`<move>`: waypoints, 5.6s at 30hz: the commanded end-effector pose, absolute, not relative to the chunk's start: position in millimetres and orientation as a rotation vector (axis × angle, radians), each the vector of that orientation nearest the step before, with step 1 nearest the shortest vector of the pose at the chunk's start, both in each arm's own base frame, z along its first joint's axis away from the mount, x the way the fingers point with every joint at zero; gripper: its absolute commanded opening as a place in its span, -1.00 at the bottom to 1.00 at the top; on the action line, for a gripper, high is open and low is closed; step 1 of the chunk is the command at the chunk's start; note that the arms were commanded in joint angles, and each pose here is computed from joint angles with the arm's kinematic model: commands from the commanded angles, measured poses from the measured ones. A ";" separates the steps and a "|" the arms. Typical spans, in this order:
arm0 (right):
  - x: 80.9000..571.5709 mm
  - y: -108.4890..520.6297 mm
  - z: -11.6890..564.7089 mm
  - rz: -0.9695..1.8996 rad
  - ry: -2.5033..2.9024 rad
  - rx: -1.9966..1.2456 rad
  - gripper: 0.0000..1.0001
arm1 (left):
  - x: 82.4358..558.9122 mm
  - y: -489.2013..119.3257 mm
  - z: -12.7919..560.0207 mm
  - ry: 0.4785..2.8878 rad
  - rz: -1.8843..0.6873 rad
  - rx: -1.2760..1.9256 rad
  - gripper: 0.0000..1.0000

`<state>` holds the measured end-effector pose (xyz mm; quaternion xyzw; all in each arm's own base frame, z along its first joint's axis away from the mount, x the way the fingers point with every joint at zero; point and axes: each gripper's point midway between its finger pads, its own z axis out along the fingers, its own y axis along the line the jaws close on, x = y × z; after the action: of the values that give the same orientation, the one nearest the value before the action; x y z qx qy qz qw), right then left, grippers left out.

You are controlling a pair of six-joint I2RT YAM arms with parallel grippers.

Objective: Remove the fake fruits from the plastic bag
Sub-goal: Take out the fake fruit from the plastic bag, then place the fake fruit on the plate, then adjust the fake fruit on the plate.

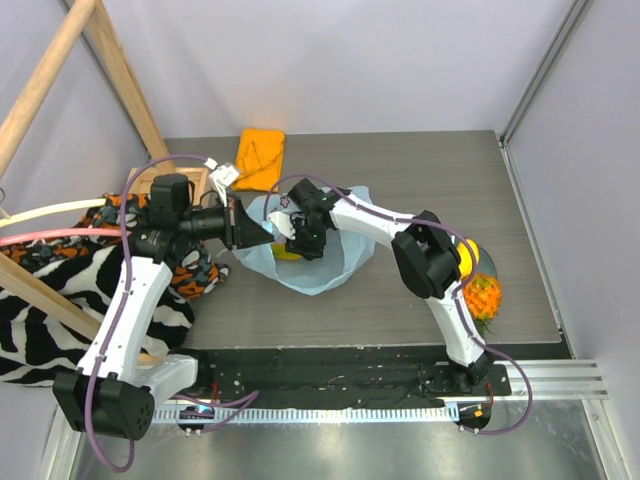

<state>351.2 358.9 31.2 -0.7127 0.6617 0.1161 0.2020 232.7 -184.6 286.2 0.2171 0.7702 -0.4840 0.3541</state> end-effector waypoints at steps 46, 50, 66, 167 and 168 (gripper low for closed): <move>375.8 -67.2 158.7 -0.205 2.074 -1.800 -0.55 | 287.9 -177.8 273.3 2.034 -1.149 0.425 -1.00; 398.6 -76.6 136.5 -0.300 1.958 -1.979 -0.53 | 287.8 -175.9 272.1 2.043 -1.149 0.413 -1.00; 418.4 -87.3 88.2 -0.310 1.534 -2.530 -0.46 | 303.8 -156.0 270.5 2.064 -1.093 0.343 -1.00; 143.4 -37.3 128.8 0.158 3.212 -0.262 1.00 | 337.9 -200.2 260.4 1.988 -1.329 0.409 -0.99; 144.1 -36.9 125.5 0.166 3.221 -0.259 1.00 | 338.5 -200.3 259.9 1.989 -1.330 0.408 -0.99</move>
<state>175.0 -42.5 129.0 -0.0849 0.9955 0.0334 0.0260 335.6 -197.0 249.9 0.1353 0.7836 -0.5061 0.3341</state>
